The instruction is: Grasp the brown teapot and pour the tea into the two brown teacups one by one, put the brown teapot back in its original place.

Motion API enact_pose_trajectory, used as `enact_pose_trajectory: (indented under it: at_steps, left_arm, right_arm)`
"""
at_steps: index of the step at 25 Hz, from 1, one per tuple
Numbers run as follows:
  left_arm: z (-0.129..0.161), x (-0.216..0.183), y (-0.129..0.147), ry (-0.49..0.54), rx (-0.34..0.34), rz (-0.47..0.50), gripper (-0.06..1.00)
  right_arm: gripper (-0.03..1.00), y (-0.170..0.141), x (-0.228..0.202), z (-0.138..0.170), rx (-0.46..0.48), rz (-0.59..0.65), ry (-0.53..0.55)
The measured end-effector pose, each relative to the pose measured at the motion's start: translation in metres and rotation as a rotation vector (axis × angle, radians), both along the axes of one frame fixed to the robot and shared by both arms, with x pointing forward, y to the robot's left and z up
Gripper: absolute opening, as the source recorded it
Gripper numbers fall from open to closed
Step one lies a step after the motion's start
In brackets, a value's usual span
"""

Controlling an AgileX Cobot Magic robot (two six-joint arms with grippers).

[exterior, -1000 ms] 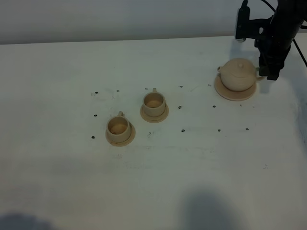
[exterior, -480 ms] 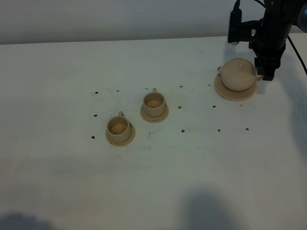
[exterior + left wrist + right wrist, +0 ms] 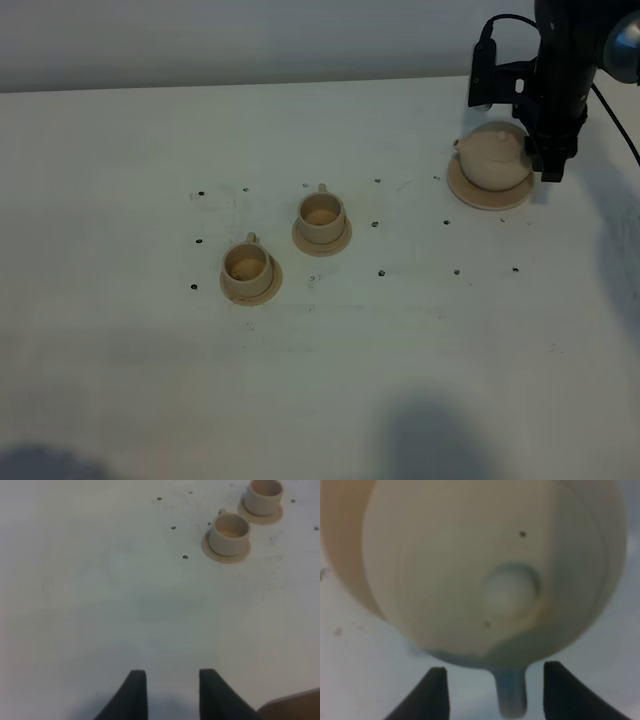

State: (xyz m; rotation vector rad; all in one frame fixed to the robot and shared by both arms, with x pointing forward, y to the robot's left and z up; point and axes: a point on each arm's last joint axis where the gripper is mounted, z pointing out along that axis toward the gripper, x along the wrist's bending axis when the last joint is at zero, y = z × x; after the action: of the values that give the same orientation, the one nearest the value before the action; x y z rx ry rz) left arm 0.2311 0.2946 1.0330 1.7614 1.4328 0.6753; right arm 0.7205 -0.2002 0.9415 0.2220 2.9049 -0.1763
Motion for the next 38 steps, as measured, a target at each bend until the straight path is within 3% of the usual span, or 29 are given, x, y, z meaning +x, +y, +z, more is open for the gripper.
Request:
enact_pose_trajectory:
  at_steps: [31, 38]
  left_arm:
    - [0.0000, 0.0000, 0.0000, 0.000, 0.000, 0.000, 0.24]
    - [0.0000, 0.0000, 0.0000, 0.000, 0.000, 0.000, 0.24]
  right_arm:
    - [0.38, 0.0009, 0.0022, 0.0004, 0.009, 0.003, -0.025]
    - [0.25, 0.0023, 0.0012, 0.0000, 0.031, -0.005, -0.013]
